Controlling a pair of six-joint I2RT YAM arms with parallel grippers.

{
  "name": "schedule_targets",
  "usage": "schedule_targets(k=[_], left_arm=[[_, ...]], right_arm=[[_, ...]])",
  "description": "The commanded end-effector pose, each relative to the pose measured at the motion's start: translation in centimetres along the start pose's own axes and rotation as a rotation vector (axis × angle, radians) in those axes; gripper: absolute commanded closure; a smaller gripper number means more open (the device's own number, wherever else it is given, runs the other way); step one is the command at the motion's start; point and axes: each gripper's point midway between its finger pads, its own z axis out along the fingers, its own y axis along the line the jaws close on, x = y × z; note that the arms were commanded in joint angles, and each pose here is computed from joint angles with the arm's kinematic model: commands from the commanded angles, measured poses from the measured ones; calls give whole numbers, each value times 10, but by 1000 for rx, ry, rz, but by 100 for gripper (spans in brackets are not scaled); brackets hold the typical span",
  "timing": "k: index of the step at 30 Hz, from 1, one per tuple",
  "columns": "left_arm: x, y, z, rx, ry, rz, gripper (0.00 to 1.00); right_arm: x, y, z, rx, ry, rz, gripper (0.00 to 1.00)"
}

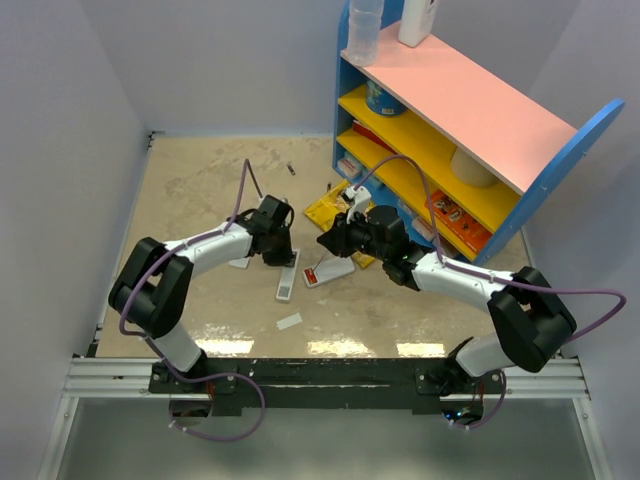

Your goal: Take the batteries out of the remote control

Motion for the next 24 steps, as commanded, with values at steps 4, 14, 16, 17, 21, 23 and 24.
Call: schedule_targets(k=[4,14,16,17,21,23,24], left_arm=[[-10,-28,-21,123,-43,10,86],[16,-46,-10,193,34,14,86],[20,-42,-7,165,44,14,86],[23,-38,-5,151,53,11,86],[30,-31,0,114,64,-5,86],[33,-30,3,107,71,-9,86],[34,-29,4,100,75,-10,87]], right_arm=[[-12,6,-1,-34,-67,2,100],[-7,13,2,-89,-70,-6,100],[-4,12,4,-90,-60,-13,100],[-3,13,3,-95,-58,-18,100],[1,12,6,-103,-46,-37,100],[7,11,8,-101,-30,-53,100],[8,8,8,-94,-29,-65,100]])
